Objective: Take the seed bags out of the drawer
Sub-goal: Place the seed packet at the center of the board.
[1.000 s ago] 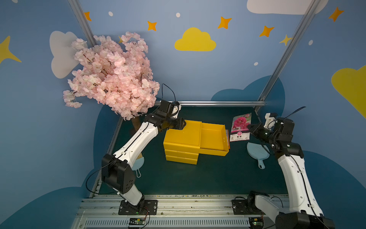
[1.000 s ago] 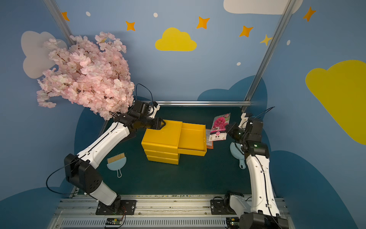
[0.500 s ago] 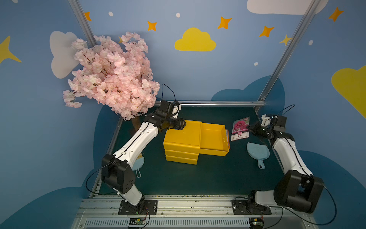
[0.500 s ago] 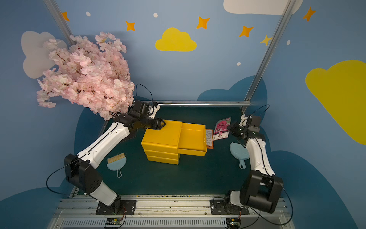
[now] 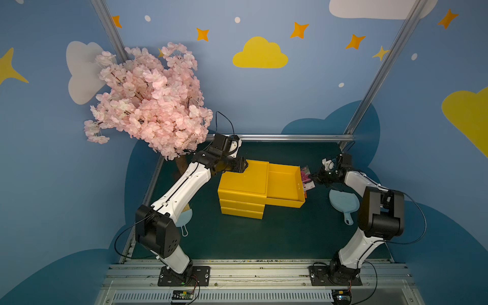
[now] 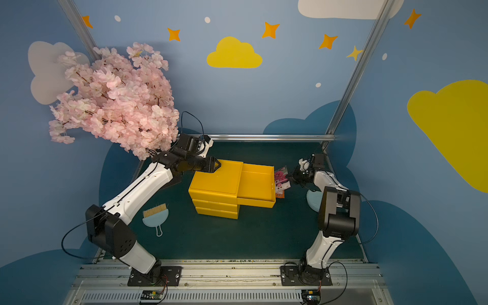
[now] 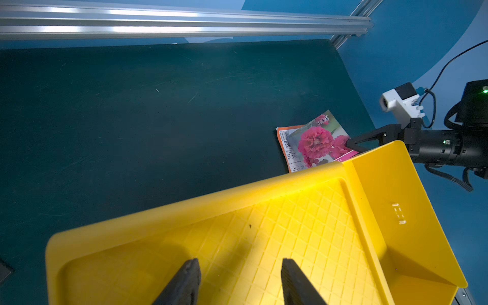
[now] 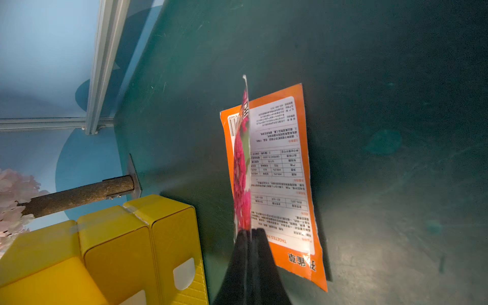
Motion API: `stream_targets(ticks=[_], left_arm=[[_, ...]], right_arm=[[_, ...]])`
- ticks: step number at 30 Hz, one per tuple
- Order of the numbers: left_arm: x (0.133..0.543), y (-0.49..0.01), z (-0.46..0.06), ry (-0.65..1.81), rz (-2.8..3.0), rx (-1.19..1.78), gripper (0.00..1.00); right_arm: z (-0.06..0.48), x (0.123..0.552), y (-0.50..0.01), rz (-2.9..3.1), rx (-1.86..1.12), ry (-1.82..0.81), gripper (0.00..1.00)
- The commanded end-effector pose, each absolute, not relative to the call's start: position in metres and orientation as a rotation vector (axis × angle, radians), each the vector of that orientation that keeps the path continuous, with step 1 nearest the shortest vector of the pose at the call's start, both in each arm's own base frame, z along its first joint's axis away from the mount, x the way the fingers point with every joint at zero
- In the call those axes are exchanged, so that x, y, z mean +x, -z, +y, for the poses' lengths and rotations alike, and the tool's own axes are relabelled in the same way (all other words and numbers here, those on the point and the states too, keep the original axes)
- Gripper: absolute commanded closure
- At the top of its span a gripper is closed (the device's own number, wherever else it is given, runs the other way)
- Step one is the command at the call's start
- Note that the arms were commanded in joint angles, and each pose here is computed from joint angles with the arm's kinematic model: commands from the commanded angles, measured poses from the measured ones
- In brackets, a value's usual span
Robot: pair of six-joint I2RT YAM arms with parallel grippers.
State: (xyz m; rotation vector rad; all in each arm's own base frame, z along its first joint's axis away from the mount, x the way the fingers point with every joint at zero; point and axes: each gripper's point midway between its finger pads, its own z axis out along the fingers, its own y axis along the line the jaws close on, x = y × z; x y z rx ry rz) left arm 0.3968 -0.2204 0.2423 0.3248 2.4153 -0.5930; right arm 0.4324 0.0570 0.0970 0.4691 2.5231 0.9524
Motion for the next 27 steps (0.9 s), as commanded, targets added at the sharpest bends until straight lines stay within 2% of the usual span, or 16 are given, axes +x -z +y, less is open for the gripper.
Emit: stream_targets(ticks=[1, 7, 11, 17, 27], left_arm=[[0.358, -0.156, -0.194, 0.461, 2.781, 0.284, 0.45], [0.358, -0.156, -0.195, 0.466, 2.78, 0.286, 0.45], [0.357, -0.157, -0.195, 0.469, 2.777, 0.286, 0.45], [0.356, -0.158, -0.194, 0.463, 2.777, 0.282, 0.45], [0.354, -0.16, -0.192, 0.459, 2.772, 0.283, 0.45]], right_arm=[[0.049, 0.439, -0.091, 2.533, 0.432, -0.87, 1.0], [0.042, 0.431, -0.072, 2.593, 0.44, -0.791, 0.99], [0.036, 0.428, -0.067, 2.615, 0.454, -0.734, 0.86], [0.024, 0.42, -0.075, 2.631, 0.486, -0.62, 0.6], [0.058, 0.382, -0.127, 2.57, 0.346, -0.738, 0.5]])
